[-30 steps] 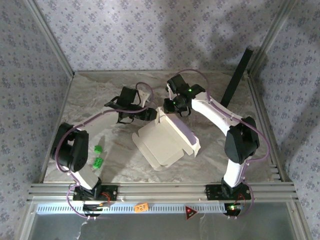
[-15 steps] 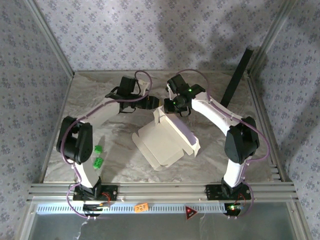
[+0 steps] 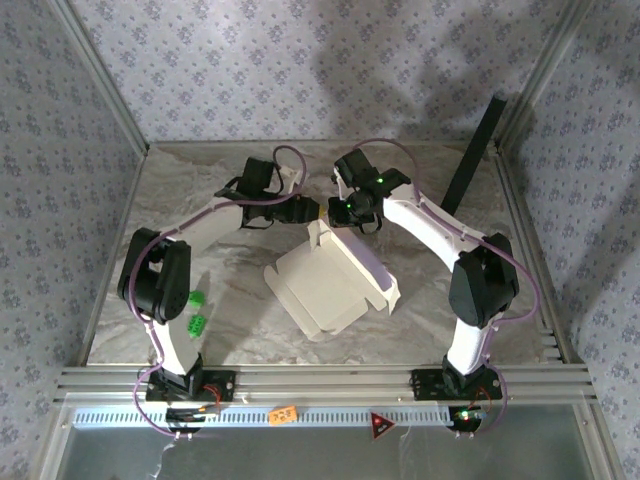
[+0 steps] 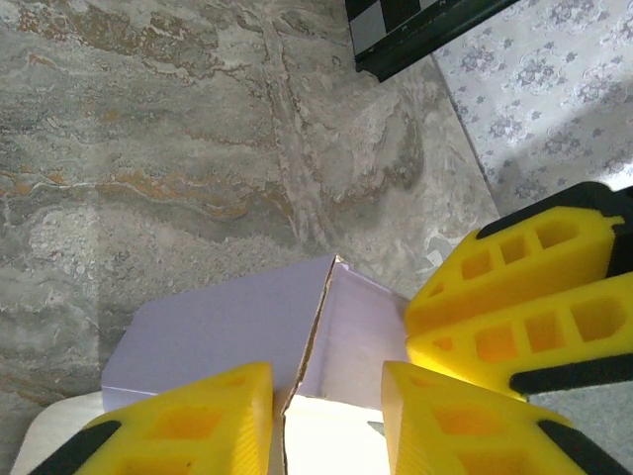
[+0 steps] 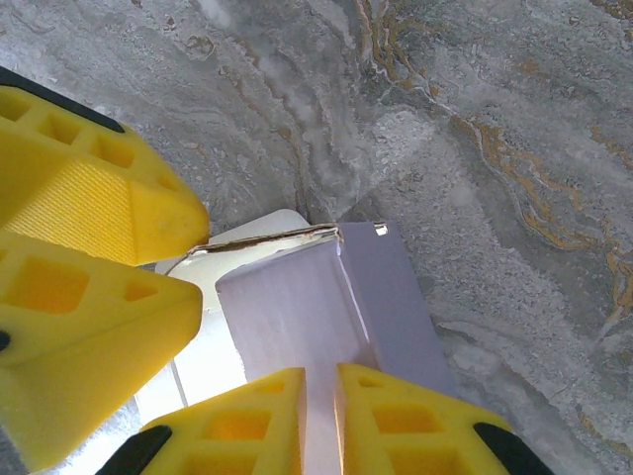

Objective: Fold the paper box

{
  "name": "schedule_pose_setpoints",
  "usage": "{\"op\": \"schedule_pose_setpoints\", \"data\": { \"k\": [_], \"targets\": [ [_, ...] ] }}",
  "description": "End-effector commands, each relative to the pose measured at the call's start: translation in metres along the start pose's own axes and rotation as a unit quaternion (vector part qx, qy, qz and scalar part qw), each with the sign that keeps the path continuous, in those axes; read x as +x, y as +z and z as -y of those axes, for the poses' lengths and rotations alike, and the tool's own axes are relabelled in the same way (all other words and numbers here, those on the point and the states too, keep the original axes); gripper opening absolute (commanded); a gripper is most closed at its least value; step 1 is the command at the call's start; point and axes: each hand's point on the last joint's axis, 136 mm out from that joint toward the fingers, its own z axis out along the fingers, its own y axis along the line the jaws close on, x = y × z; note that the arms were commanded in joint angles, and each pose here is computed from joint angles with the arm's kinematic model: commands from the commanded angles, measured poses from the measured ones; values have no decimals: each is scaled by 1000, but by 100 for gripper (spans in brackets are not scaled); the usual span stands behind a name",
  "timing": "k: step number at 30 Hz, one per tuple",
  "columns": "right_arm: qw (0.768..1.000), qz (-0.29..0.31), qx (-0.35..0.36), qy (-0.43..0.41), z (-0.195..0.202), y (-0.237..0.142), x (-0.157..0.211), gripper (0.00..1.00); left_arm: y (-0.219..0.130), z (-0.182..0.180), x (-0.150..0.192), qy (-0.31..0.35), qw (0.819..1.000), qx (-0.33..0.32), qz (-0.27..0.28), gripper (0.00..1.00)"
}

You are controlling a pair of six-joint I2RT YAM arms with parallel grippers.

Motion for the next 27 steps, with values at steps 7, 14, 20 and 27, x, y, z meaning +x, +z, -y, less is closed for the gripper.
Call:
{"op": "schedule_pose_setpoints", "data": {
  "k": [7,14,20,27],
  "targets": [
    [999,-41,6,2,-1,15,18,17,9,1,17,-8,999,21,-23,29],
    [999,-42,5,1,-2,15,18,17,10,4,17,-11,999,24,-23,33],
    [999,-43,5,-1,-3,15,18,16,9,11,15,-9,999,30,-19,33],
    [999,-41,4,-1,-4,15,18,15,11,14,18,-12,999,34,-24,26]
  ]
}}
